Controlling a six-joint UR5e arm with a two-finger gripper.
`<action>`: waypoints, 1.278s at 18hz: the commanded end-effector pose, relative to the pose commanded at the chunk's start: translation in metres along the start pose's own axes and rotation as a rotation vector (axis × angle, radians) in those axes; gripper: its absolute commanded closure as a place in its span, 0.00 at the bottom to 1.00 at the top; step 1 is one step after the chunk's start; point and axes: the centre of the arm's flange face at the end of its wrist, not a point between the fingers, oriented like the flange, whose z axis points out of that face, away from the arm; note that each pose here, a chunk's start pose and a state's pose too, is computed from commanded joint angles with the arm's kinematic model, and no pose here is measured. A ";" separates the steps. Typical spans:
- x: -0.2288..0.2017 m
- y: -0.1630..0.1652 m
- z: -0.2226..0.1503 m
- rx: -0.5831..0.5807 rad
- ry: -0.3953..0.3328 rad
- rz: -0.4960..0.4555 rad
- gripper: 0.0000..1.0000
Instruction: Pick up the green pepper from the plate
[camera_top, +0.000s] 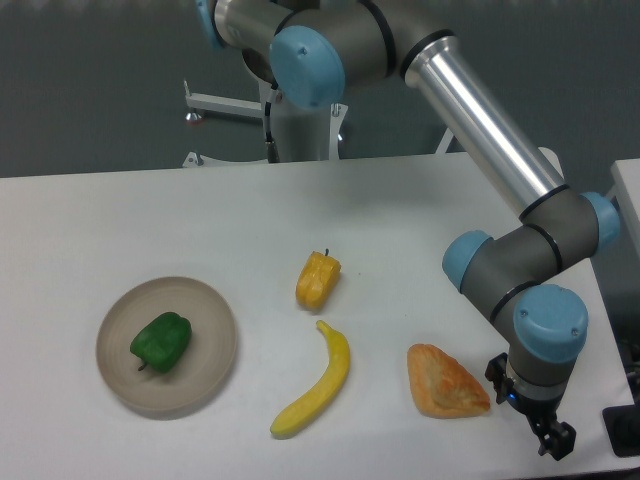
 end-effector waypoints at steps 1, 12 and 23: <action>0.000 0.000 0.001 0.000 0.000 0.000 0.00; 0.006 -0.005 -0.024 0.012 -0.002 -0.006 0.00; 0.084 -0.148 -0.087 0.099 0.074 -0.228 0.00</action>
